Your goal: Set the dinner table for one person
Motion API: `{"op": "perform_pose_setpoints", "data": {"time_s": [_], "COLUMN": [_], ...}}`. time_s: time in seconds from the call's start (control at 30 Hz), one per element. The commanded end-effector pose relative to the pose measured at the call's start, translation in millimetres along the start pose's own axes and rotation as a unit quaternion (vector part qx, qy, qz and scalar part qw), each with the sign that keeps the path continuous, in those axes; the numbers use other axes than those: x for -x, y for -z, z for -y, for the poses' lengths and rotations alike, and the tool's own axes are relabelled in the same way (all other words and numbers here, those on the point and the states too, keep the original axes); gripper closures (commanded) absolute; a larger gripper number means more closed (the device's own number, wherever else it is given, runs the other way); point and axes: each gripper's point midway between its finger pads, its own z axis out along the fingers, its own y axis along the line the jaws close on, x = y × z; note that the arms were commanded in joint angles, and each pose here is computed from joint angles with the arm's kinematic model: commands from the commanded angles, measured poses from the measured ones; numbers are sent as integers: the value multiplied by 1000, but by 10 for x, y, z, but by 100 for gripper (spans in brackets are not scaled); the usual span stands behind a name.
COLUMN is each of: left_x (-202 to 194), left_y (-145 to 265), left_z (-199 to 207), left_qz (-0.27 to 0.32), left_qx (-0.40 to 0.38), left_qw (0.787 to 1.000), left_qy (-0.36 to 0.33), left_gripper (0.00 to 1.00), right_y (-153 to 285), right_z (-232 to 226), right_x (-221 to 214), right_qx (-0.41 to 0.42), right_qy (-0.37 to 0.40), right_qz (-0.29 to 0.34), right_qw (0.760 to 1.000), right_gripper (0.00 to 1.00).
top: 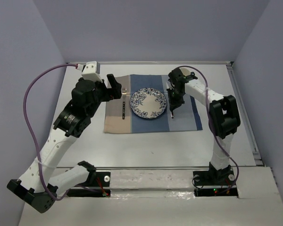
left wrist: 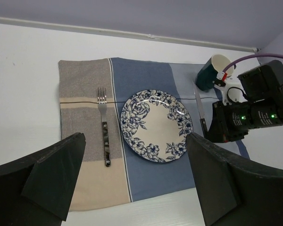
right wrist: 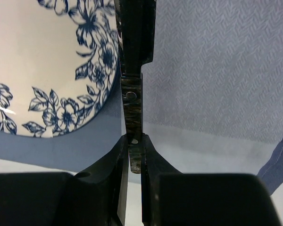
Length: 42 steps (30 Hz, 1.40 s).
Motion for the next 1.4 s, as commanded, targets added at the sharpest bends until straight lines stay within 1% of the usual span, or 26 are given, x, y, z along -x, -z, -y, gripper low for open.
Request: {"op": "perform_pose_setpoints", "data": {"time_s": [0.0,0.23,0.5,0.53,0.6,0.63,0.67,0.7,0.77,0.83,0.9,0.93,1.0,1.03,1.07,1.17,1.2,1.27,1.3,1.37], "left_x": [267,238,182,179,169,169,160,166,151,164,193,199,242,246,228,235,268,329,416,514], "left_y": [35,-13,-96,-96,-100,-100,-104,-100,-109,-108,-100,-103,-89,-87,-80,-55,-36,-17,6,17], "left_z": [51,59,71,69,64,61,52,47,37,23,18,10,-39,-62,-93,-168,-184,-180,-144,-87], "left_qz": [33,27,19,18,16,17,15,16,15,17,21,22,27,27,24,25,29,36,46,56], "left_qx": [-4,-3,-2,-2,0,1,3,4,6,10,12,14,28,34,42,60,64,65,59,50], "left_qw": [999,1000,1000,1000,1000,1000,1000,1000,1000,1000,1000,1000,999,999,999,997,997,997,997,997], "left_qy": [1,-2,-3,-4,-4,-4,-5,-6,-7,-8,-10,-13,-17,-19,-25,-32,-35,-34,-30,-25], "left_gripper": [1,1,1,1,1,1,1,1,1,1,1,1,1,1,1,1,1,1,1,1], "right_y": [-54,-269,-412,-420,-424,-421,-412,-374,-328,-198,-84,55,202,248,431,714,996,1296,1659,2112], "right_z": [82,232,317,365,373,383,389,380,383,350,316,268,232,152,106,-38,-128,-202,-248,-316], "right_x": [427,366,383,395,391,399,392,405,408,455,486,523,562,521,552,516,549,565,585,680], "right_qx": [-6,-21,-33,-47,-49,-53,-54,-52,-53,-47,-39,-27,-18,6,18,61,87,110,124,144], "right_qy": [-5,-24,-34,-37,-40,-41,-42,-42,-43,-44,-48,-47,-45,-42,-41,-33,-23,-11,-1,13], "right_qz": [60,38,33,36,36,39,40,44,48,63,75,89,107,105,124,148,180,217,262,333], "right_qw": [998,999,998,998,997,997,997,997,997,996,995,995,993,994,991,987,980,970,957,932], "right_gripper": [100,100,100,100,93,86,81,60,47,39,37,36,34,34,34,33,32,31,31,1]}}
